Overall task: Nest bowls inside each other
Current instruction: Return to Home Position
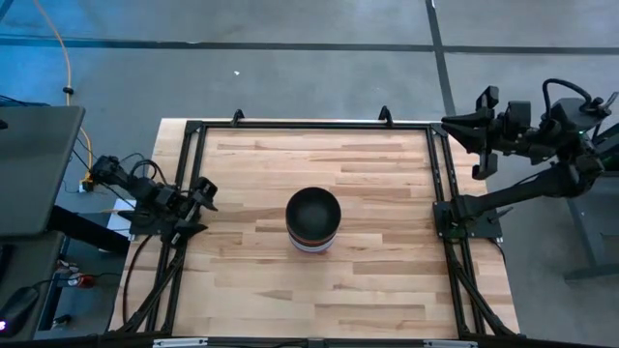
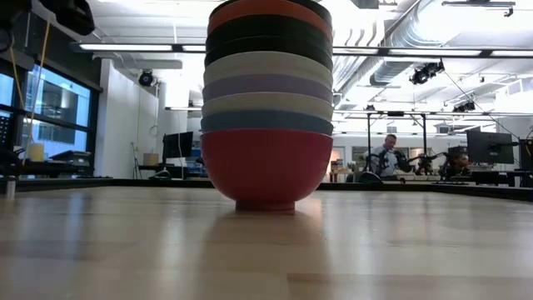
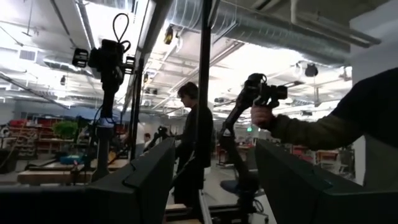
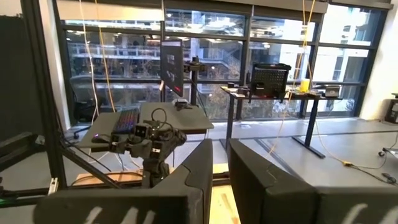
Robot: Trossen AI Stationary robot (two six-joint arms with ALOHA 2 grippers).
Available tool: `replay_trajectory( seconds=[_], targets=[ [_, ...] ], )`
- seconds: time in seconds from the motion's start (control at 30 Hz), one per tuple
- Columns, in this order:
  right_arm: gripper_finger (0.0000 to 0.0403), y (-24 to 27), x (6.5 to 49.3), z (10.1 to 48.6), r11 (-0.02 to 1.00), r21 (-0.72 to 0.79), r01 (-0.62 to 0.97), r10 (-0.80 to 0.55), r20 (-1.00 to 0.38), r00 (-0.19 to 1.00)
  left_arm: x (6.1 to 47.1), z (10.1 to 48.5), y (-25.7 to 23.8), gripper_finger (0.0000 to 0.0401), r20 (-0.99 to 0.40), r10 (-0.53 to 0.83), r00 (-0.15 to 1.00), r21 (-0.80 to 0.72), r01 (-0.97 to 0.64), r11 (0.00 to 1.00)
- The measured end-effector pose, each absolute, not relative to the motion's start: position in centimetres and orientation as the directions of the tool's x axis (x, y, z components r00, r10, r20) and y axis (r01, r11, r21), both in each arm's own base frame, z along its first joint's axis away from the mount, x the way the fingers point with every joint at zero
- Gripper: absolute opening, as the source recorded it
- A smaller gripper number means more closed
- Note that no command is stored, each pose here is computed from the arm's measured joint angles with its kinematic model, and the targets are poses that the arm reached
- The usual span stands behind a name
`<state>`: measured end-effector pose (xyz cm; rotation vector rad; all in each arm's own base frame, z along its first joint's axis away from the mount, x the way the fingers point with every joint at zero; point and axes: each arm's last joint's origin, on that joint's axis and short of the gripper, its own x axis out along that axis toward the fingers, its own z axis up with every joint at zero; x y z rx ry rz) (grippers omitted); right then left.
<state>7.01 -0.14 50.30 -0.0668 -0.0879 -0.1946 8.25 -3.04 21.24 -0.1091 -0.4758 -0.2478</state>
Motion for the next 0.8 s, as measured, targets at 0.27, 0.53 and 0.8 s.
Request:
replay_trajectory(
  seconds=[0.27, 0.53, 0.8],
  targets=[
    [0.0044, -0.1, 7.7, 50.2, 0.979, -0.059, 0.195, -0.19, 0.078, 0.979, 8.7, 21.3, -2.3, 0.0211, 0.472, -0.214, 0.855, -0.041, 0.264, 0.964],
    [0.0044, -0.1, 7.7, 50.2, 0.981, -0.036, 0.191, -0.188, 0.075, 0.979, 8.8, 21.7, -1.6, 0.0211, 0.507, -0.196, 0.839, -0.016, 0.237, 0.971],
    [0.0044, 0.0, 8.0, 50.2, 0.982, -0.029, 0.188, -0.185, 0.069, 0.98, 8.6, 22.1, -0.9, 0.0211, 0.545, -0.176, 0.82, 0.015, 0.201, 0.98]
  ],
)
